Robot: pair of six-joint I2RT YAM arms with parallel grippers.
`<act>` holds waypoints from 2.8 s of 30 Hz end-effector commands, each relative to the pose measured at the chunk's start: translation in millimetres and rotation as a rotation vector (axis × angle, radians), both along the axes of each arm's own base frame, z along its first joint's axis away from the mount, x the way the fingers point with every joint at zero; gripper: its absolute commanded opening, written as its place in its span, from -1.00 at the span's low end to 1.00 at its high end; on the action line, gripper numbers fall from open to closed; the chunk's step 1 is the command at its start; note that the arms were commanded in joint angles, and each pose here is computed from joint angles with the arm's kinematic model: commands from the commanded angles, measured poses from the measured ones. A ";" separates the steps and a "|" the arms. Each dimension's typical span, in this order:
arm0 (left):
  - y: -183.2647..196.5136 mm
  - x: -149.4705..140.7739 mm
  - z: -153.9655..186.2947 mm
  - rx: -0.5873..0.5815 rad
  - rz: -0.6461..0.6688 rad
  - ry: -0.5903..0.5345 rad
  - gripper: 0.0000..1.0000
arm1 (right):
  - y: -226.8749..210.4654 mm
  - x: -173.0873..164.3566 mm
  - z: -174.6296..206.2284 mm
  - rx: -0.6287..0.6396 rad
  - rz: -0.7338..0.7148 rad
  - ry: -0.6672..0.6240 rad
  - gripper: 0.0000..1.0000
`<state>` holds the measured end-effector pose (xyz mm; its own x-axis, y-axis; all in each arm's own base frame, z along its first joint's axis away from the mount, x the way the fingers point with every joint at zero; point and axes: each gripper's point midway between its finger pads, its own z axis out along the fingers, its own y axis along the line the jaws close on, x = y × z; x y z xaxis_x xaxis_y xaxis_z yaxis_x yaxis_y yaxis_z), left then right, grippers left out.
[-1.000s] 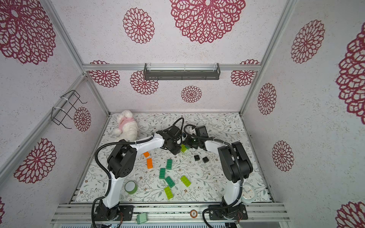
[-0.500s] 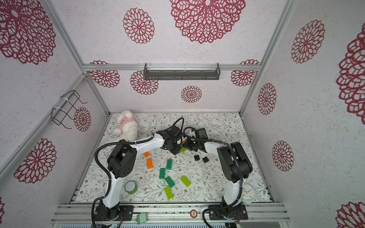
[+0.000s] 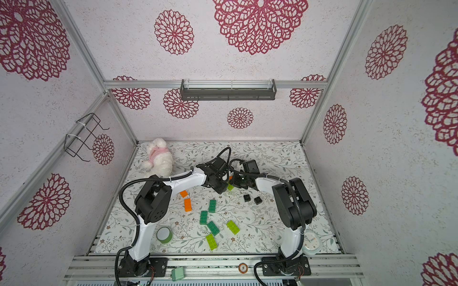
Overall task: Assemble a small pinwheel with lego
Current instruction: Assemble the lego brick with the lego brick, then pick up the lego brick from the center of the board.
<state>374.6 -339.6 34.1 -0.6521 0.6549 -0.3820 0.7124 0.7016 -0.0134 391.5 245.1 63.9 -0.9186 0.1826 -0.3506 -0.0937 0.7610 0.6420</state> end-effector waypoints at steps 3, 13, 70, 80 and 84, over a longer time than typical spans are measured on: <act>-1.4 -2.6 -2.0 0.011 -0.010 -0.004 -0.25 | -45.7 -30.3 -61.5 -0.238 -0.086 0.153 -0.92; 2.0 -1.0 -3.4 0.019 0.007 -0.020 -0.16 | -12.8 -40.9 -39.4 -0.074 -0.023 0.130 -0.92; 188.9 -63.6 130.6 -0.541 0.769 -0.178 0.94 | 80.4 -137.4 -21.0 -0.439 0.202 -0.061 0.21; 189.2 -64.9 129.2 -0.543 0.758 -0.184 0.95 | 71.9 -135.3 -25.6 -0.526 0.177 -0.099 0.02; 188.5 -64.3 129.8 -0.550 0.759 -0.184 0.94 | 79.6 -135.2 -22.4 -0.506 0.228 -0.135 -0.02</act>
